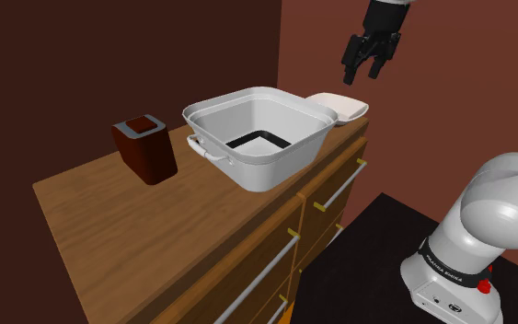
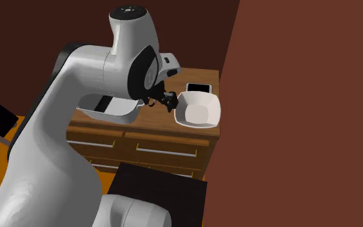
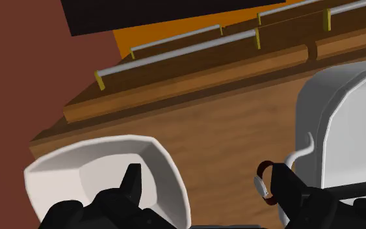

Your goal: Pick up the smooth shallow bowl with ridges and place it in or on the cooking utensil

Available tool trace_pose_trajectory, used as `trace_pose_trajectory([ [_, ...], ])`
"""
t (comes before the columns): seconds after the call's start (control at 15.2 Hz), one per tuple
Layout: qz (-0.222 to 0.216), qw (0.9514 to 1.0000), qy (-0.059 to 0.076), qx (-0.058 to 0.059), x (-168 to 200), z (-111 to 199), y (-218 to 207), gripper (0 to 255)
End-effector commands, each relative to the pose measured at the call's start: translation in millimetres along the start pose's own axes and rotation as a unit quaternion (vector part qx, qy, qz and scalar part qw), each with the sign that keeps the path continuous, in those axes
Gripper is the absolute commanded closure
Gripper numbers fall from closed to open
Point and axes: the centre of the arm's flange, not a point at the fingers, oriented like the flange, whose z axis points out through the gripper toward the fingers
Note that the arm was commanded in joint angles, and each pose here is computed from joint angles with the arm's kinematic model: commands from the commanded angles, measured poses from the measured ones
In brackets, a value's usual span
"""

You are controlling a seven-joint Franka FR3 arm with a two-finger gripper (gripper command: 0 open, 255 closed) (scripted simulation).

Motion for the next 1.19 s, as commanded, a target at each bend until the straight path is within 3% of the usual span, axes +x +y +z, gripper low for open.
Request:
trace_pose_trajectory([
  [0.0,0.000,1.0000,0.000,0.000,0,0,0,0],
  [0.4,-0.076,0.9960,-0.046,0.001,68,57,14,0],
  [0.79,-0.149,0.9847,-0.090,0.003,130,117,18,0],
  [1.12,-0.149,0.9847,-0.090,0.003,125,143,19,0],
])
